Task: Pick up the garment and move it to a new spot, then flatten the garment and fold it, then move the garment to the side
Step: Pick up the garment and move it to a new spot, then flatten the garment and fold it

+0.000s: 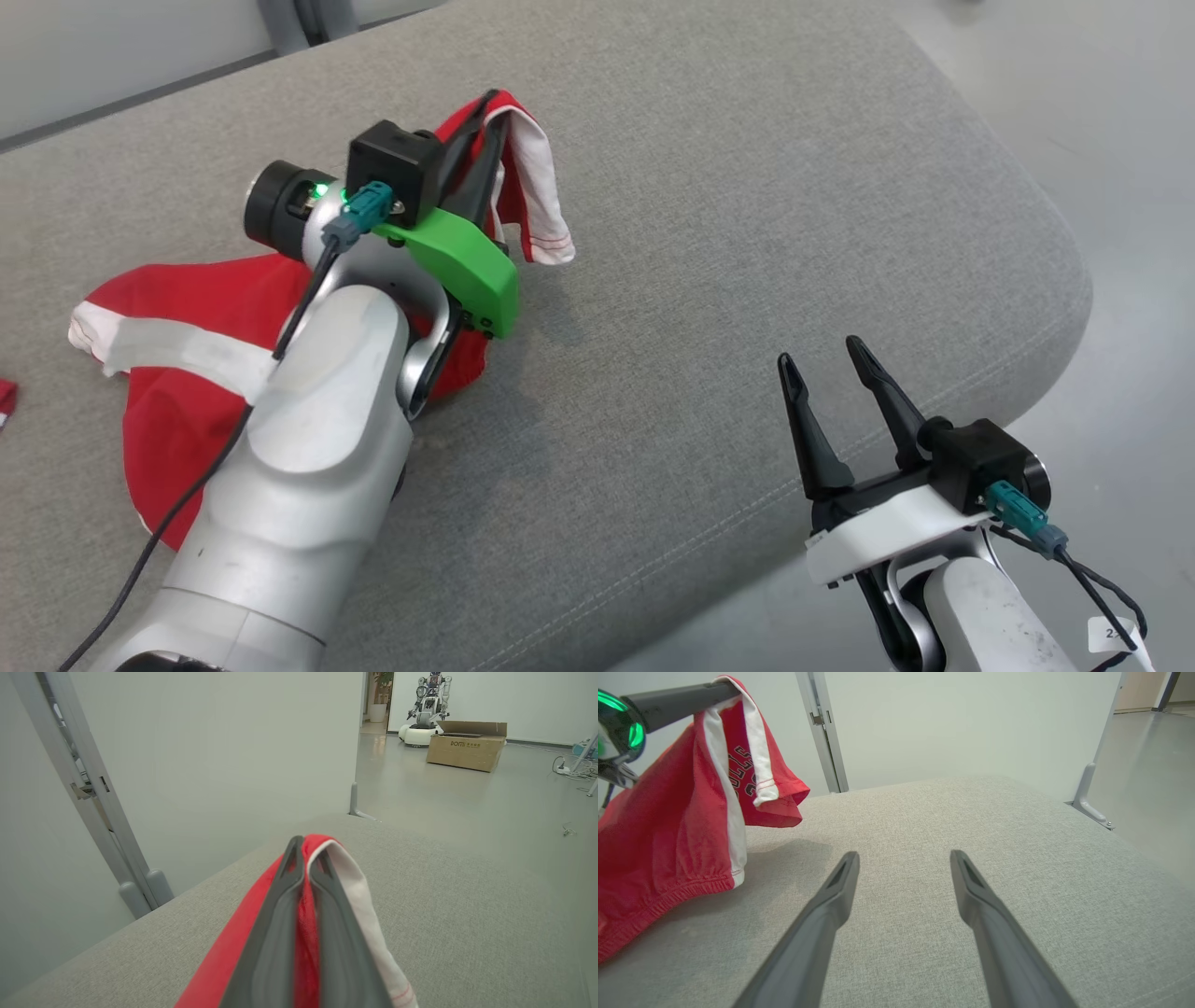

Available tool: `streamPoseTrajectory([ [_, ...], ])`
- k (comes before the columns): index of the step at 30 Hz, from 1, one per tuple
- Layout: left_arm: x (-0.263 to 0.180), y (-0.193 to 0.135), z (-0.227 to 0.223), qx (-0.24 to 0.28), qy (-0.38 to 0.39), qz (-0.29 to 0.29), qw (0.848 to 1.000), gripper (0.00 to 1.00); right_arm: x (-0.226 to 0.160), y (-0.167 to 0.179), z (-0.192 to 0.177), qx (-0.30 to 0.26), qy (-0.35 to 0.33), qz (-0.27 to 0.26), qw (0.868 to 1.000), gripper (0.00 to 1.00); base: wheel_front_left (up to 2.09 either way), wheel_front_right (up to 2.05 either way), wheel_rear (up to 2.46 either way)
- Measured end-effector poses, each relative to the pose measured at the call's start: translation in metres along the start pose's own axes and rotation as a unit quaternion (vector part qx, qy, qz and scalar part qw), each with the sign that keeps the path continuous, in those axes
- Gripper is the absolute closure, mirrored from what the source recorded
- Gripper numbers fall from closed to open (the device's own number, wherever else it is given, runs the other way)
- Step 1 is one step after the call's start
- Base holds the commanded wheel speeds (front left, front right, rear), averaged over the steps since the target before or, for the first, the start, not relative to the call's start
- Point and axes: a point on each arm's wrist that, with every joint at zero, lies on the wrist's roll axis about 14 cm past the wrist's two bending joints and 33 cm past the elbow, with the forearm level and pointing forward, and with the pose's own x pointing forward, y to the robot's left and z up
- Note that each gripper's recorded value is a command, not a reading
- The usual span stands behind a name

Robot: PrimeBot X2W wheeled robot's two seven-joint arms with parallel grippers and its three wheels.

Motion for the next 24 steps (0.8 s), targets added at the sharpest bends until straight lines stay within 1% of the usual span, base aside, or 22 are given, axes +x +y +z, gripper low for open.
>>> streamPoseTrajectory([
  [4, 0.008, -0.018, -0.037, -0.021, 0.043, -0.025, 0.999, 1.00, -0.003, -0.007, -0.007, -0.002, 0.013, -0.013, 1.000, 0.00, 0.00, 0.00, 0.00],
  [5, 0.007, -0.019, -0.048, -0.025, 0.059, -0.026, 0.998, 0.87, -0.003, -0.008, -0.008, -0.003, 0.016, -0.014, 1.000, 0.00, 0.00, 0.00, 0.00],
  [6, 0.006, -0.020, -0.059, -0.027, 0.073, -0.027, 0.997, 0.19, -0.004, -0.009, -0.010, -0.002, 0.018, -0.015, 1.000, 0.00, 0.00, 0.00, 0.00],
  [7, 0.004, -0.020, -0.068, -0.030, 0.085, -0.026, 0.996, 0.00, -0.003, -0.009, -0.011, -0.001, 0.021, -0.016, 1.000, 0.00, 0.00, 0.00, 0.00],
  [13, -0.014, -0.008, -0.100, -0.041, 0.130, -0.003, 0.991, 0.00, 0.002, -0.001, -0.018, 0.002, 0.028, -0.003, 1.000, 0.00, 0.00, 0.00, 0.00],
  [16, -0.026, -0.007, -0.103, -0.048, 0.137, 0.002, 0.989, 0.00, 0.005, 0.006, -0.020, 0.001, 0.030, 0.008, 1.000, 0.00, 0.00, 0.00, 0.00],
  [20, -0.039, -0.007, -0.095, -0.051, 0.125, 0.012, 0.991, 0.00, 0.008, 0.016, -0.020, 0.004, 0.028, 0.025, 0.999, 0.00, 0.00, 0.00, 0.00],
  [24, -0.061, -0.020, -0.095, -0.056, 0.124, 0.011, 0.991, 0.00, 0.008, 0.027, -0.021, 0.009, 0.026, 0.042, 0.999, 0.00, 0.00, 0.00, 0.00],
])
